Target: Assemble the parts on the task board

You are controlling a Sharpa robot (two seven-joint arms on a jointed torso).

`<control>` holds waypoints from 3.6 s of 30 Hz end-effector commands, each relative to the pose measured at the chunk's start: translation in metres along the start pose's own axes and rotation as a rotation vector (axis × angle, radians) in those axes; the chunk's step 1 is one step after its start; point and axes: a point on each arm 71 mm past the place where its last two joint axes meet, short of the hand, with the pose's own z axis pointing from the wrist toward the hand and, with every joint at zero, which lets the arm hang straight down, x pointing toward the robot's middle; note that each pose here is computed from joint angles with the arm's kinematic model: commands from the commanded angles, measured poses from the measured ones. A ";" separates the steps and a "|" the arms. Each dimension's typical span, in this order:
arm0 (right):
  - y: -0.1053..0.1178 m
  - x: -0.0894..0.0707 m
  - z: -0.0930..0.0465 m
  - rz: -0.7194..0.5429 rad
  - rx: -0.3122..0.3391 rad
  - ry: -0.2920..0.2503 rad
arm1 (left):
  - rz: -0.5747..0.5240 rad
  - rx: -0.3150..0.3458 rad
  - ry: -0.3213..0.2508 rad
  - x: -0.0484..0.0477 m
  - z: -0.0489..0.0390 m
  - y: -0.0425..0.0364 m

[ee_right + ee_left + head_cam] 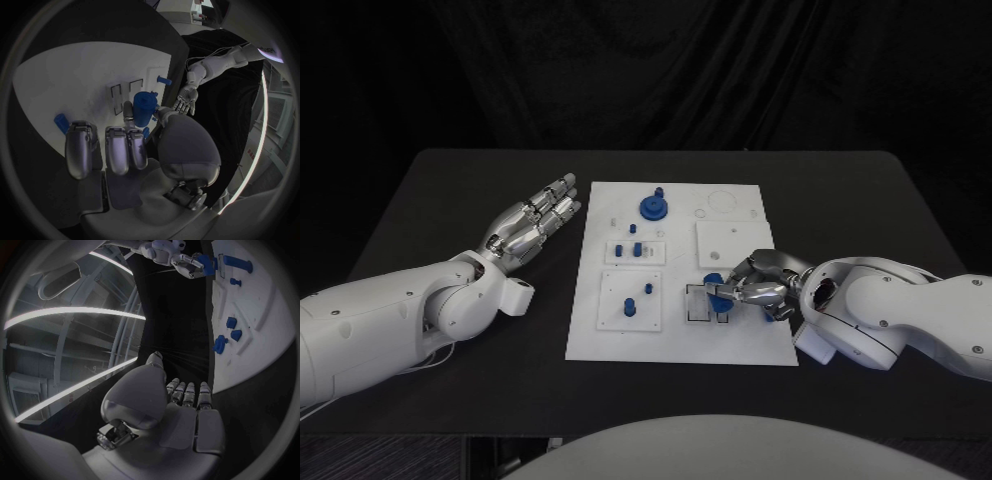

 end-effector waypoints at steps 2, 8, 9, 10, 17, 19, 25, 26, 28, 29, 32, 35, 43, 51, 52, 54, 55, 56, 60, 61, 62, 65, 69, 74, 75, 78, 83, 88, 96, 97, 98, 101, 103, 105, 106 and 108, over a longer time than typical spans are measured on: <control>-0.001 0.003 0.003 0.033 -0.004 0.013 | -0.010 0.030 0.012 0.0017 0.0002 -0.0015; -0.002 0.008 0.006 -0.006 0.002 0.035 | -0.012 0.027 0.014 0.0017 0.0002 -0.0012; -0.002 0.008 0.006 -0.008 0.003 0.039 | -0.012 0.027 0.015 0.0017 0.0002 -0.0011; -0.002 0.009 0.006 -0.011 0.004 0.042 | -0.012 0.027 0.015 0.0018 0.0003 -0.0011; -0.002 0.012 0.008 -0.029 0.010 0.067 | -0.014 0.023 0.017 0.0024 0.0009 -0.0003; -0.002 0.012 0.008 -0.033 0.010 0.068 | -0.014 0.023 0.017 0.0024 0.0009 -0.0002; -0.001 0.012 0.010 -0.055 0.007 0.065 | -0.014 0.019 0.018 0.0023 0.0009 0.0003; -0.001 0.012 0.010 -0.058 0.008 0.066 | -0.015 0.019 0.018 0.0023 0.0009 0.0004; -0.002 0.012 0.010 -0.062 0.010 0.068 | -0.015 0.018 0.019 0.0024 0.0009 0.0006; -0.002 0.012 0.011 -0.064 0.012 0.068 | -0.015 0.018 0.019 0.0024 0.0009 0.0007; -0.002 0.012 0.012 -0.069 0.017 0.072 | -0.016 0.017 0.019 0.0025 0.0009 0.0010; -0.003 0.012 0.013 -0.073 0.023 0.077 | -0.017 0.016 0.020 0.0028 0.0008 0.0013; -0.005 0.014 0.014 -0.081 0.035 0.090 | -0.018 0.014 0.020 0.0027 0.0001 0.0018; -0.005 0.015 0.014 -0.098 0.038 0.105 | -0.020 0.012 0.021 0.0030 -0.0001 0.0025; -0.005 0.015 0.014 -0.099 0.038 0.106 | -0.020 0.011 0.022 0.0031 0.0000 0.0026; -0.005 0.016 0.014 -0.100 0.037 0.108 | -0.021 0.010 0.022 0.0033 0.0000 0.0028; -0.005 0.016 0.014 -0.100 0.037 0.108 | -0.021 0.010 0.023 0.0034 0.0000 0.0029; -0.005 0.016 0.014 -0.101 0.036 0.109 | -0.021 0.010 0.023 0.0034 0.0000 0.0031; -0.005 0.016 0.014 -0.102 0.034 0.110 | -0.022 0.008 0.023 0.0031 -0.0002 0.0035; -0.005 0.016 0.015 -0.102 0.034 0.111 | -0.022 0.007 0.023 0.0030 -0.0003 0.0037; -0.005 0.016 0.015 -0.103 0.034 0.111 | -0.022 0.006 0.023 0.0030 -0.0004 0.0039; -0.004 0.015 0.015 -0.106 0.025 0.107 | -0.023 0.005 0.023 0.0030 -0.0005 0.0043; -0.001 0.013 0.013 -0.134 -0.025 0.068 | -0.024 0.004 0.023 0.0030 -0.0010 0.0048; 0.013 0.005 0.006 -0.211 -0.225 -0.072 | -0.023 0.004 0.020 0.0024 -0.0020 0.0052; 0.016 0.003 0.003 -0.229 -0.278 -0.106 | -0.023 0.004 0.020 0.0022 -0.0023 0.0052; 0.023 -0.001 -0.004 -0.266 -0.397 -0.180 | -0.022 0.004 0.018 0.0017 -0.0031 0.0055; 0.030 -0.006 -0.016 -0.336 -0.526 -0.280 | -0.022 0.003 0.015 0.0011 -0.0041 0.0060; 0.030 -0.009 -0.022 -0.395 -0.563 -0.321 | -0.023 0.001 0.014 0.0012 -0.0049 0.0068; 0.026 -0.004 -0.024 -0.539 -0.585 -0.333 | -0.024 -0.001 0.013 0.0014 -0.0058 0.0080; 0.024 -0.003 -0.024 -0.559 -0.581 -0.330 | -0.025 -0.001 0.013 0.0014 -0.0059 0.0082; 0.023 -0.002 -0.024 -0.574 -0.577 -0.327 | -0.025 -0.002 0.014 0.0015 -0.0060 0.0082; 0.020 0.000 -0.022 -0.612 -0.561 -0.317 | -0.026 -0.002 0.014 0.0013 -0.0065 0.0084; 0.018 0.002 -0.021 -0.628 -0.551 -0.310 | -0.025 -0.002 0.013 0.0011 -0.0068 0.0084; 0.016 0.004 -0.019 -0.650 -0.542 -0.303 | -0.025 -0.002 0.011 0.0009 -0.0071 0.0084; 0.015 0.004 -0.019 -0.661 -0.538 -0.301 | -0.025 -0.002 0.011 0.0008 -0.0072 0.0083; 0.014 0.006 -0.017 -0.684 -0.529 -0.293 | -0.024 -0.001 0.011 0.0007 -0.0073 0.0084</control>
